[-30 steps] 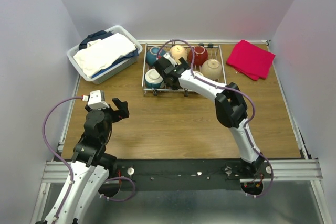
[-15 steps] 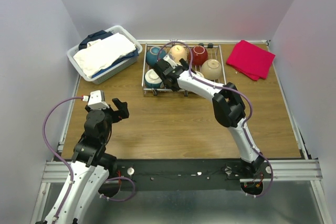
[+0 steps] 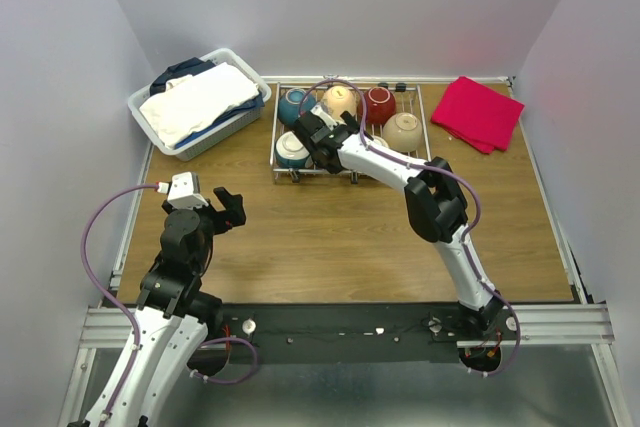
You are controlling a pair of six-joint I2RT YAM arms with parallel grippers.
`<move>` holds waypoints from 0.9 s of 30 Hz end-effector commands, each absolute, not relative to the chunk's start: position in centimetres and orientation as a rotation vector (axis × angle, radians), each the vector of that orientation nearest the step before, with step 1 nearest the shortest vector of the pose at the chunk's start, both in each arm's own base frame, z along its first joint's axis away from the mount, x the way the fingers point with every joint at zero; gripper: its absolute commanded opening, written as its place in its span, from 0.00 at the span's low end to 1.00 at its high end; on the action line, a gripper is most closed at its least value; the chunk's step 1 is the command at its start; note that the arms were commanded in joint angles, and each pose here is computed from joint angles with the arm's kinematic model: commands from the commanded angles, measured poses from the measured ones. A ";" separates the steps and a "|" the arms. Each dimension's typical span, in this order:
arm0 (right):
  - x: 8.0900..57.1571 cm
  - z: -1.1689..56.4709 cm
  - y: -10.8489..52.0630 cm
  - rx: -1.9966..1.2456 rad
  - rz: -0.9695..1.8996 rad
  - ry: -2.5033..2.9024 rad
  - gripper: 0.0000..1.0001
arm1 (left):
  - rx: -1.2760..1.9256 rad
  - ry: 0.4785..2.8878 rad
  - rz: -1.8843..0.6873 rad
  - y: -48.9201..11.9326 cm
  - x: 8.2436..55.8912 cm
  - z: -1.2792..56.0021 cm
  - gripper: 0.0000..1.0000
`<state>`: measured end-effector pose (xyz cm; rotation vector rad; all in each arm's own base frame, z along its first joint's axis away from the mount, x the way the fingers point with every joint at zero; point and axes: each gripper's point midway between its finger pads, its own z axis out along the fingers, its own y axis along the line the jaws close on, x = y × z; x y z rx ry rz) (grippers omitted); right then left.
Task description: Unload the bowls from the dish rack
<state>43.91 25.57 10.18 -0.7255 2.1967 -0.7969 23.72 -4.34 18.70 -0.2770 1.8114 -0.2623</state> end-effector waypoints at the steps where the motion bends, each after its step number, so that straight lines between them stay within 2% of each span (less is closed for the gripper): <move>1: 43.2 6.6 25.6 -0.810 -0.780 2.274 1.00 | -0.294 1.792 -0.247 -3.9 23.8 19.6 0.99; 11: 43.6 6.5 24.1 -0.740 -0.755 2.308 0.99 | -0.295 1.795 -0.245 -3.9 23.8 19.5 0.99; 14: 43.7 6.7 23.9 -0.735 -0.777 2.299 0.96 | -0.297 1.800 -0.240 -3.9 23.8 19.4 0.99; 21: 44.0 8.9 23.9 -0.687 -0.764 2.265 0.82 | -0.300 1.800 -0.235 -3.8 23.8 19.4 0.99; 27: 44.1 11.1 23.8 -0.647 -0.760 2.234 0.74 | -0.298 1.802 -0.233 -3.8 23.8 19.4 0.99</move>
